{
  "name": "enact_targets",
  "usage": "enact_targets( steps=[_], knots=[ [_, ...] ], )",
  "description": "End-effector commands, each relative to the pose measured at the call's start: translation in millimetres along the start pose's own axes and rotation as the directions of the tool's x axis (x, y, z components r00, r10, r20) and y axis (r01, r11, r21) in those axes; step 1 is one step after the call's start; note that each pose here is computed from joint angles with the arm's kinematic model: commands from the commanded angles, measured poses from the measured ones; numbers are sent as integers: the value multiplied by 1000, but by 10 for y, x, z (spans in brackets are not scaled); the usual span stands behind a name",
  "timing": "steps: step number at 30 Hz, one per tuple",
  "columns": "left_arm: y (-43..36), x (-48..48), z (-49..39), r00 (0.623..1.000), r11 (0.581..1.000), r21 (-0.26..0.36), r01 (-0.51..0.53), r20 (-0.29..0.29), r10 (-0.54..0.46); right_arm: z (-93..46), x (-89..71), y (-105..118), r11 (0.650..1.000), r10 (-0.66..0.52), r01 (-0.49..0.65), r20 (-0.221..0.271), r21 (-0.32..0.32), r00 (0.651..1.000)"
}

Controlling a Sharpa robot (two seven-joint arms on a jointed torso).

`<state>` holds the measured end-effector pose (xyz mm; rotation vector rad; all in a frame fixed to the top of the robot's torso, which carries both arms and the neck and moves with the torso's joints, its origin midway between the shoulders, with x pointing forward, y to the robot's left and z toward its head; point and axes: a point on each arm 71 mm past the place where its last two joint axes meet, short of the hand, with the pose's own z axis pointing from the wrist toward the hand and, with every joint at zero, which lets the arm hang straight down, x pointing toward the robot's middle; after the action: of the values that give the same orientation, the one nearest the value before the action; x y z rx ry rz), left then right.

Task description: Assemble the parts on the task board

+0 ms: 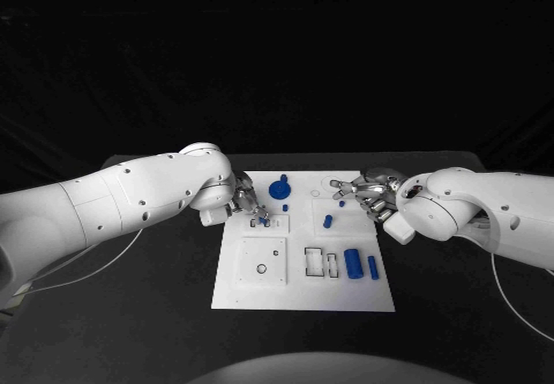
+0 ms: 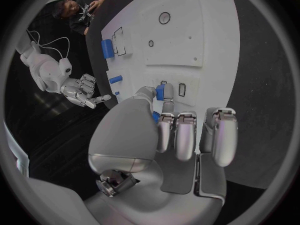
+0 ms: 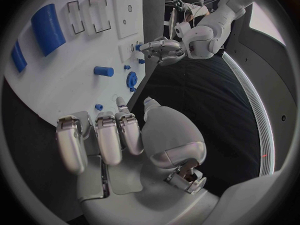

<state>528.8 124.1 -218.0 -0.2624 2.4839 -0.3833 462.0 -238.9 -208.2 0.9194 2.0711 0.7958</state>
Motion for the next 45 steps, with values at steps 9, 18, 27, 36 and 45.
enact_targets(
  steps=[9, 18, 27, 36, 45],
  knots=[
    [-54, 14, 4, 1000, 1000, 18, -6, -12, 6, 1, 21, 2, 1000, -13, 13, -15, -1, 1000],
    [-64, 25, 20, 1000, 1000, 10, -16, -25, 16, 3, 30, 7, 1000, -14, 14, -17, -2, 1000],
    [-77, 38, 30, 999, 1000, 6, -25, -34, 25, -1, 28, 3, 1000, -13, 13, -17, -1, 1000],
    [-70, 36, 40, 998, 999, -2, -35, -44, 34, 1, 39, 9, 1000, -14, 14, -22, -2, 1000],
    [-99, 58, 48, 997, 999, 8, -47, -59, 47, 2, 38, 8, 1000, -14, 14, -23, -3, 1000]
  ],
)
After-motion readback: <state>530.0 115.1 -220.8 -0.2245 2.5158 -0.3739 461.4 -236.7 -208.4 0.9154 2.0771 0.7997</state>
